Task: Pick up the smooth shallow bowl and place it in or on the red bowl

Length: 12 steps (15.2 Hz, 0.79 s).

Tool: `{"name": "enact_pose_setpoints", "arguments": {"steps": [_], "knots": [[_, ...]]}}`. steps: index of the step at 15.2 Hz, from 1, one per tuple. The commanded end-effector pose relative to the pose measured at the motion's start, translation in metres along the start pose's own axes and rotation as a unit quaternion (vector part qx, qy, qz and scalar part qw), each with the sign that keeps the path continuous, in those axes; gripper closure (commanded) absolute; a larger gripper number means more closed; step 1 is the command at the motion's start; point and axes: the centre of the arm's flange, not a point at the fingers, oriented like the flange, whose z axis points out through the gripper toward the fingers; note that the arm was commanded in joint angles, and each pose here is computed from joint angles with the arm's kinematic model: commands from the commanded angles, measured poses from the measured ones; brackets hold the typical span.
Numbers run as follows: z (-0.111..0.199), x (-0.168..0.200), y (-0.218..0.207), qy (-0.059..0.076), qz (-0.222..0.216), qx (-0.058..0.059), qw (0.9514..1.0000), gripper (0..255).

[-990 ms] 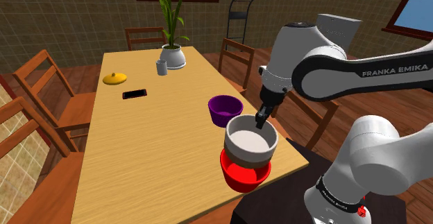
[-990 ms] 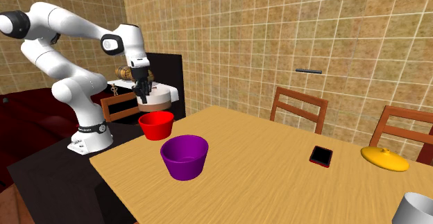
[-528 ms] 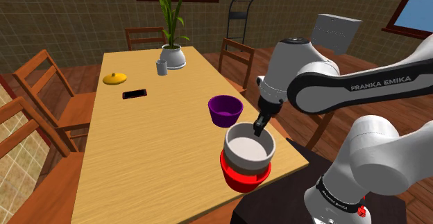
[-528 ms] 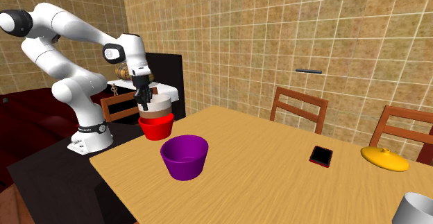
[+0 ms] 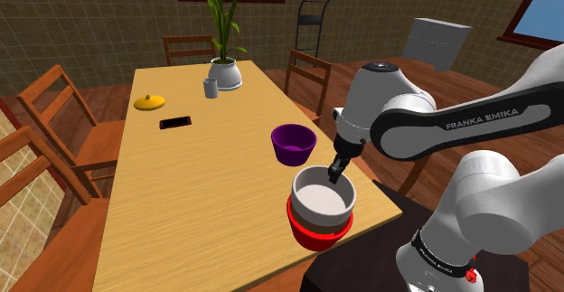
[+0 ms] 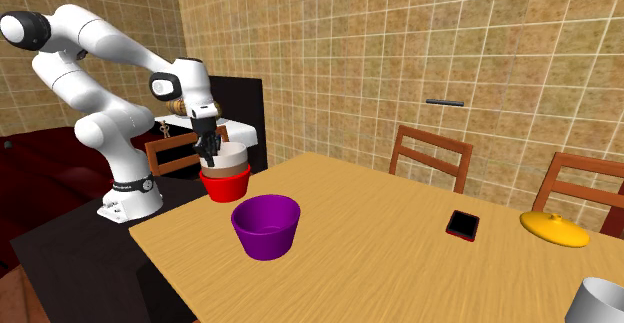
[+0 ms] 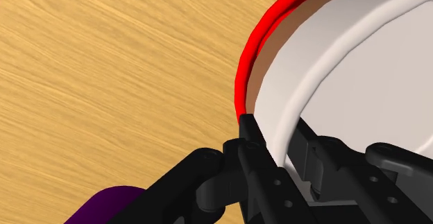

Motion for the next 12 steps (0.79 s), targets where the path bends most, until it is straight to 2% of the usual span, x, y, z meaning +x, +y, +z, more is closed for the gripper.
{"name": "enact_pose_setpoints", "arguments": {"steps": [1,5,6,11,12], "knots": [[0.003,-0.001,-0.001,-0.003,-0.001,0.000,1.0000,255],[0.003,-0.001,-0.001,-0.003,-0.001,0.000,1.0000,255],[0.003,-0.001,-0.001,-0.003,-0.001,0.000,1.0000,0],[0.003,-0.001,-0.001,-0.003,-0.001,0.000,1.0000,0],[-0.010,-0.001,-0.001,-0.003,-0.001,0.000,1.0000,0]]}}
